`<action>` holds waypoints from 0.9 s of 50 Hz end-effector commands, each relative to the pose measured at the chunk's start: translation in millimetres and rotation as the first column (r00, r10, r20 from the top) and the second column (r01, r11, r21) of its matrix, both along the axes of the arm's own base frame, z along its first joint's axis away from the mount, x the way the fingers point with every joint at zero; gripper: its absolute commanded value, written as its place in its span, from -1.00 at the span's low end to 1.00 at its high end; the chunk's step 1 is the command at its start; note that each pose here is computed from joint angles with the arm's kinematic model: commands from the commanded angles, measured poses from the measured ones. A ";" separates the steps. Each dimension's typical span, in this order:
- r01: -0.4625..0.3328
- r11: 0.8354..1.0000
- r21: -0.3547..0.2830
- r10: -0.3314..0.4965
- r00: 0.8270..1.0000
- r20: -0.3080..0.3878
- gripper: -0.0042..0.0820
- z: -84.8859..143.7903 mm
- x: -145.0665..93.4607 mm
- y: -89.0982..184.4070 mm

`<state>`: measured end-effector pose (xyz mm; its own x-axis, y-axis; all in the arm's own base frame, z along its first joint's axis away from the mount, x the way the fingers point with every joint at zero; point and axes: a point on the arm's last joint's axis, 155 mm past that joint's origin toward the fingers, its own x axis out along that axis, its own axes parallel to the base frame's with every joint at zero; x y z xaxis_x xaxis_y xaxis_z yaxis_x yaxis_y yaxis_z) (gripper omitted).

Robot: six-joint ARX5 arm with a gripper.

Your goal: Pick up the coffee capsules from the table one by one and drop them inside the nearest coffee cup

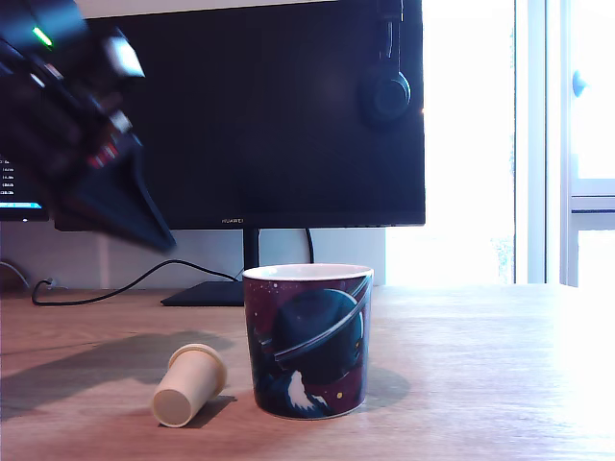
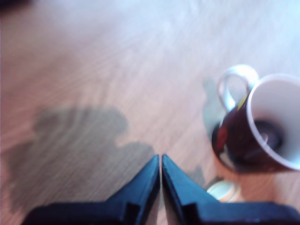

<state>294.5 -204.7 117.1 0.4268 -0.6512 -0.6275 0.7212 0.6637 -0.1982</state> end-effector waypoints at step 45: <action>-0.139 0.982 -0.127 0.152 0.983 0.099 -0.95 -12.6 -82.3 -20.8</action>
<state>216.1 -225.0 107.9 0.5833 -0.6435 -0.4957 0.6418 0.7391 -0.2043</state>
